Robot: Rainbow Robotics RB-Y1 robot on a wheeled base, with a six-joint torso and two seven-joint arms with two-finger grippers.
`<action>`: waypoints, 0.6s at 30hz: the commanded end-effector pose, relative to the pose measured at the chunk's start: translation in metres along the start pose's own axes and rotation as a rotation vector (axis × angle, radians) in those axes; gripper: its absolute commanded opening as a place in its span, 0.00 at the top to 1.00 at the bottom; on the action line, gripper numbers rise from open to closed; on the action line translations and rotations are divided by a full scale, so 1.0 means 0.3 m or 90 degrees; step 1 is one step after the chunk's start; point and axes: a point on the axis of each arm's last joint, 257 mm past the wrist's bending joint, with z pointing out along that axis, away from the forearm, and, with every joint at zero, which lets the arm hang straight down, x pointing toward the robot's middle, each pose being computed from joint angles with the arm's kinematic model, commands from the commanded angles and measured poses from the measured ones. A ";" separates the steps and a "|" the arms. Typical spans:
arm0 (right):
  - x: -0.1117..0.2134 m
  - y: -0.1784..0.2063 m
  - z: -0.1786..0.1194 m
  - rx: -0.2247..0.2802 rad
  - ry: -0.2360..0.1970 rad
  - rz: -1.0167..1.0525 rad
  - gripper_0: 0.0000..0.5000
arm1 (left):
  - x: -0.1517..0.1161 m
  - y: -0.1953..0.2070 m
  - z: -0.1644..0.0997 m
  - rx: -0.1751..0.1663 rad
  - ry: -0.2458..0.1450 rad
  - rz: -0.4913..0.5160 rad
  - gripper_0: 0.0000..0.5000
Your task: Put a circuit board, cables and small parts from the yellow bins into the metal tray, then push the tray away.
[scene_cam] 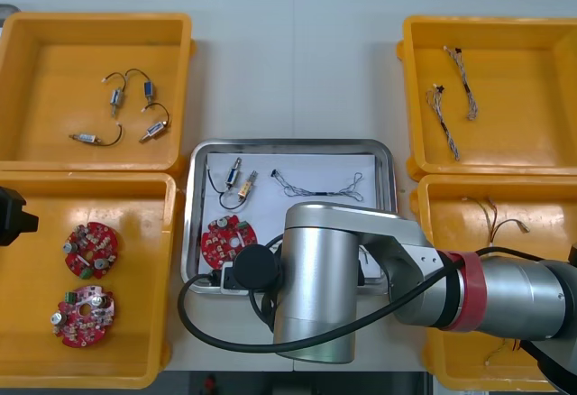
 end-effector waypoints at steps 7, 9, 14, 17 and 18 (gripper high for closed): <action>-0.053 0.048 0.035 -0.001 -0.021 -0.041 0.00 | -0.018 0.031 -0.038 -0.024 -0.018 0.057 0.00; -0.052 0.046 0.039 0.003 -0.020 -0.042 0.00 | -0.018 0.031 -0.038 -0.024 -0.018 0.057 0.00; -0.052 0.051 0.046 0.002 -0.019 -0.044 0.00 | -0.018 0.031 -0.038 -0.024 -0.018 0.057 0.00; -0.052 0.050 0.046 0.003 -0.019 -0.044 0.00 | -0.018 0.031 -0.038 -0.024 -0.018 0.057 0.00; -0.054 0.053 0.045 0.002 -0.020 -0.044 0.00 | -0.018 0.031 -0.038 -0.024 -0.018 0.057 0.00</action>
